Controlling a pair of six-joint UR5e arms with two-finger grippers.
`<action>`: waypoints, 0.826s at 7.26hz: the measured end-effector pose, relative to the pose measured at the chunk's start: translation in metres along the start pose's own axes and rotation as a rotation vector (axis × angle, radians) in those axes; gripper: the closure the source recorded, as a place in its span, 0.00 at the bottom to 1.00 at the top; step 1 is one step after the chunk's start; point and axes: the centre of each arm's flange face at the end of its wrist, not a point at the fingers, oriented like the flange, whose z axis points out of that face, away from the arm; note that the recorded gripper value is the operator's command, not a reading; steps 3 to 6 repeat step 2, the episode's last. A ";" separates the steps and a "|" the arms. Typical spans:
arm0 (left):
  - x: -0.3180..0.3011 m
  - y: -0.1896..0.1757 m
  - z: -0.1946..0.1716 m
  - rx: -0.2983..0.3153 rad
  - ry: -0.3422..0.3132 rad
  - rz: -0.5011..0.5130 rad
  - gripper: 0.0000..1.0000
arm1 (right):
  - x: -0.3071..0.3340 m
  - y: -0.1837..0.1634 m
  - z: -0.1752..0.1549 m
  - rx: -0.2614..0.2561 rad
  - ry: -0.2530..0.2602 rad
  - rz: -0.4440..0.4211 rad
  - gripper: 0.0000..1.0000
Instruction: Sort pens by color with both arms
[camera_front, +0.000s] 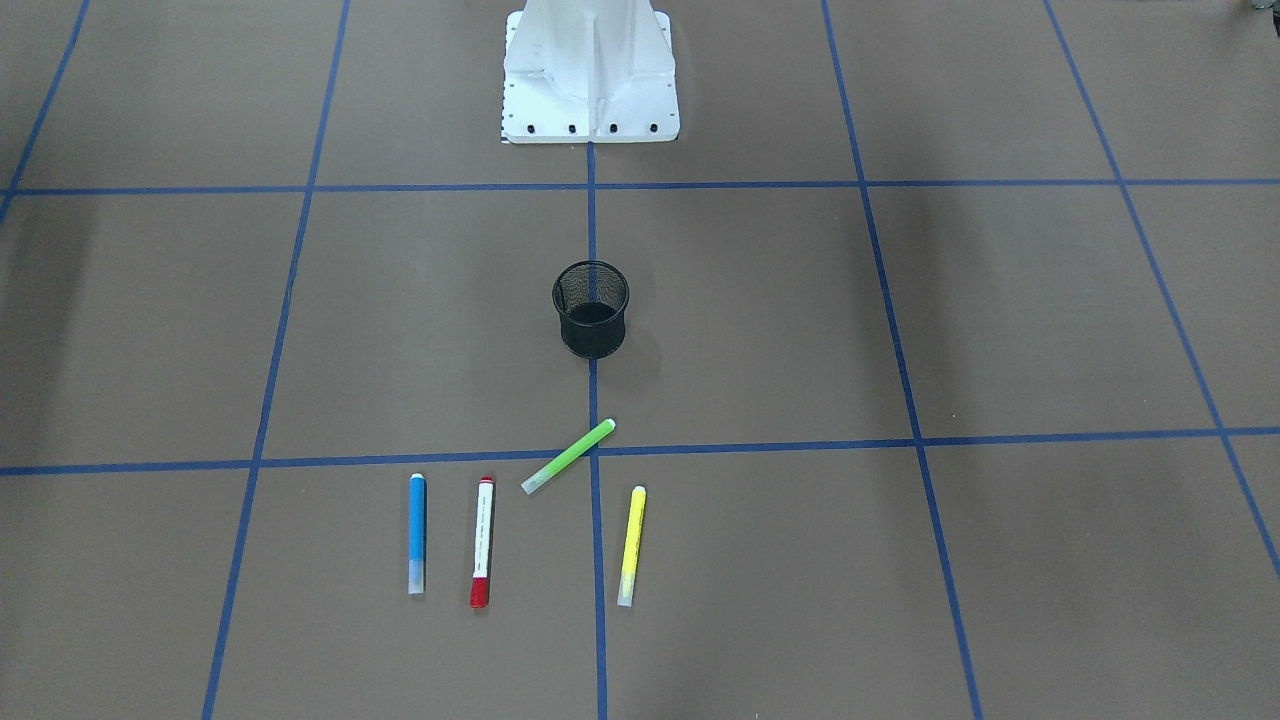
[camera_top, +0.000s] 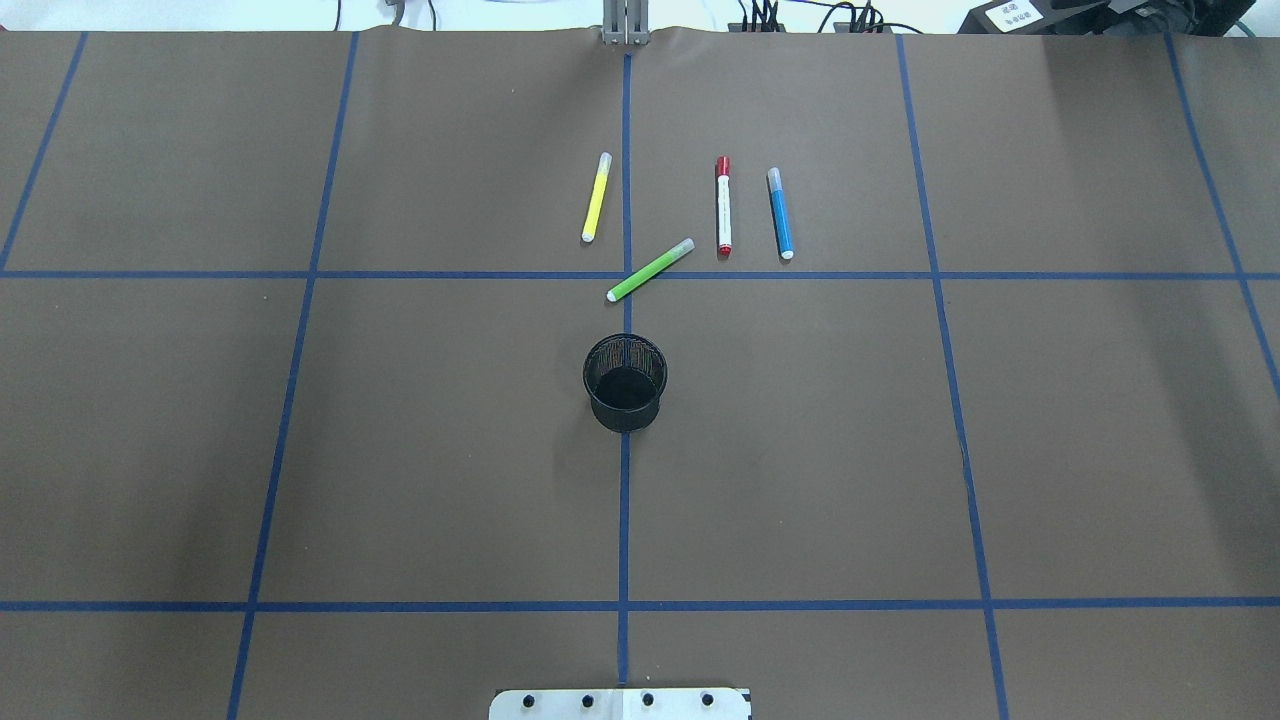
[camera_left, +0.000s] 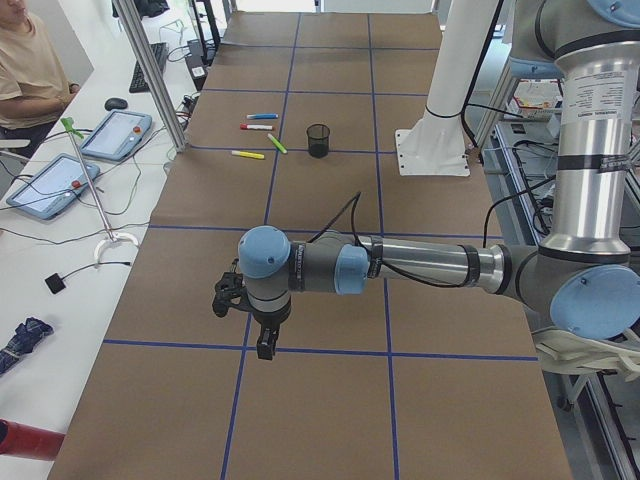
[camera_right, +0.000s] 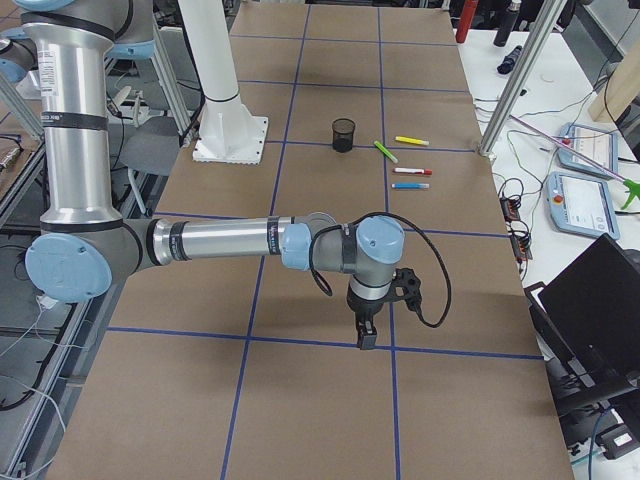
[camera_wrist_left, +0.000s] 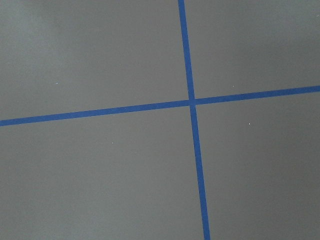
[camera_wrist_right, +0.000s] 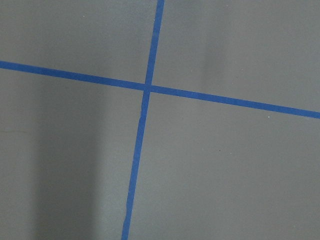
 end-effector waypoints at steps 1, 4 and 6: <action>0.000 0.001 0.000 -0.001 0.000 0.000 0.00 | -0.001 -0.001 -0.001 0.002 0.000 -0.001 0.01; -0.001 0.001 0.001 -0.004 0.000 -0.002 0.00 | -0.001 -0.002 -0.002 0.004 0.000 -0.002 0.00; -0.001 0.001 0.001 -0.004 0.000 -0.002 0.00 | -0.001 -0.002 -0.002 0.004 0.000 -0.002 0.00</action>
